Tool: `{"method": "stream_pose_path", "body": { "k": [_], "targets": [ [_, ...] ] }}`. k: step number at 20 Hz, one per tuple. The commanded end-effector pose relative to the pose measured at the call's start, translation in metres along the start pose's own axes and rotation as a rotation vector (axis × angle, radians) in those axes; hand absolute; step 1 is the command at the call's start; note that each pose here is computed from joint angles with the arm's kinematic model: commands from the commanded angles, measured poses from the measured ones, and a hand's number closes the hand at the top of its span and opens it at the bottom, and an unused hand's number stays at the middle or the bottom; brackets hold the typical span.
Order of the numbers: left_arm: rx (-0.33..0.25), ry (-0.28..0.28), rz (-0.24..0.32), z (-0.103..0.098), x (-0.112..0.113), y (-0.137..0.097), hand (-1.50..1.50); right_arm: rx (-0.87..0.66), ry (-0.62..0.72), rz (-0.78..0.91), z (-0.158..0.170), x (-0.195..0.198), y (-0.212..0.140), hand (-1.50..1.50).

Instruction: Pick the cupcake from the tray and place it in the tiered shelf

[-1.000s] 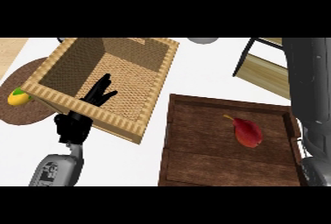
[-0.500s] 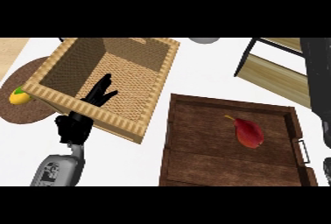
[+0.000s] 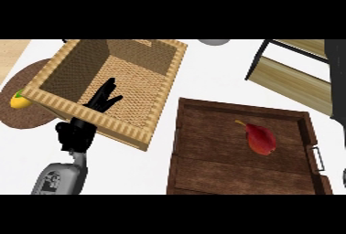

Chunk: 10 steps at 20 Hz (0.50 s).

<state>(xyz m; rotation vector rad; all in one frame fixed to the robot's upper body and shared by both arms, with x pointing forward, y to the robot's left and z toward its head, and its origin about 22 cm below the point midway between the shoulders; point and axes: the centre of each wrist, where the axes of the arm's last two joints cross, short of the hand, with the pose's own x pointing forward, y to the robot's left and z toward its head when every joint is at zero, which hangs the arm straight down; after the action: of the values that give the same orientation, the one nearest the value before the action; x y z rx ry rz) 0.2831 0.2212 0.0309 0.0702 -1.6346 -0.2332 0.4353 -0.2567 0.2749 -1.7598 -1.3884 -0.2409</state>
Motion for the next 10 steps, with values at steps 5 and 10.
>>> {"method": "stream_pose_path", "body": {
  "k": [5,10],
  "targets": [
    [-0.011,0.041,-0.022,-0.001,0.005,-0.009,0.00,-0.013,0.017,-0.082,-0.008,-0.037,0.021,1.50],
    [-0.014,0.055,-0.057,0.007,-0.017,-0.016,0.00,-0.054,0.121,0.212,-0.029,-0.078,0.024,1.50]
  ]
}}
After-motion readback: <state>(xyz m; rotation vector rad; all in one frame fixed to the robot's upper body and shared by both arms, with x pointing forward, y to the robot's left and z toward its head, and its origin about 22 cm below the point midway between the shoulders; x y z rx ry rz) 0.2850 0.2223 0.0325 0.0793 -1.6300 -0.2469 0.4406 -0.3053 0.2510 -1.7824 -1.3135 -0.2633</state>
